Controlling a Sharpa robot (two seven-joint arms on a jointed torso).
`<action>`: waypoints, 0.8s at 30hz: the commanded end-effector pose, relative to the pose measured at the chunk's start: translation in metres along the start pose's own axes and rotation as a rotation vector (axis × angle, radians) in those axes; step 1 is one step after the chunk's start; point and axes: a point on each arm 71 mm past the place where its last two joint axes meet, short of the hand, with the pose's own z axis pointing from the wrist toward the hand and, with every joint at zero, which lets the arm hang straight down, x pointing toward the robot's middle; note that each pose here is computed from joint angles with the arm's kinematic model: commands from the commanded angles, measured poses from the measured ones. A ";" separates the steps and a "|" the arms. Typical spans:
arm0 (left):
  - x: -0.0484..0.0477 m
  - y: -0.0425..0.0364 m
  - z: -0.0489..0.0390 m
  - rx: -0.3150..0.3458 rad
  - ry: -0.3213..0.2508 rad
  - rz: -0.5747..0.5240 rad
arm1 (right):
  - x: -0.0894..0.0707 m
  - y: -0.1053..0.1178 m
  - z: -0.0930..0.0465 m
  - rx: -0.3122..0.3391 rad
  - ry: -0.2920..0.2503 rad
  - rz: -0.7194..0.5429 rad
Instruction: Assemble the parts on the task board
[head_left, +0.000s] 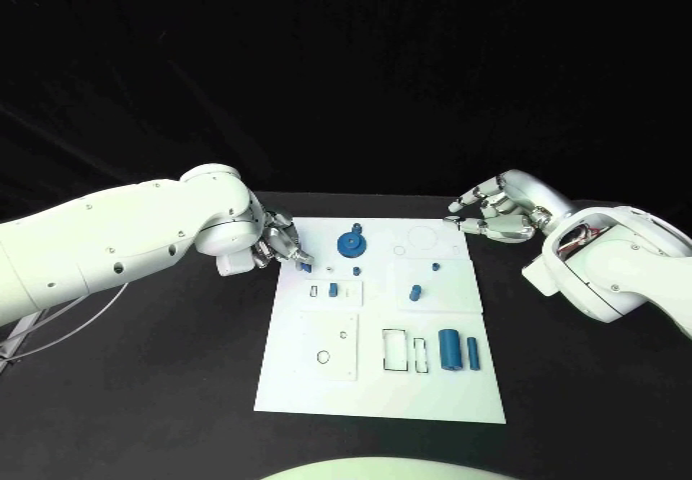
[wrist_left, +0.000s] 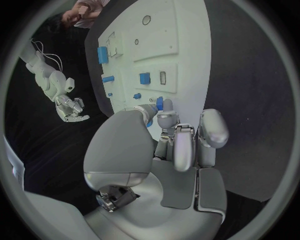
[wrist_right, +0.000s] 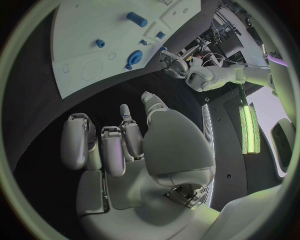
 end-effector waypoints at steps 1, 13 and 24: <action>0.0032 -0.0034 -0.0038 0.060 -0.068 0.001 | 0.000 0.000 0.000 -0.006 0.004 -0.004; 0.0277 -0.0019 -0.0110 0.124 -0.099 0.121 | 0.001 -0.001 0.000 -0.005 0.005 -0.004; 0.0392 -0.0023 -0.0049 0.114 -0.091 0.179 | 0.002 -0.001 0.000 -0.005 0.008 -0.003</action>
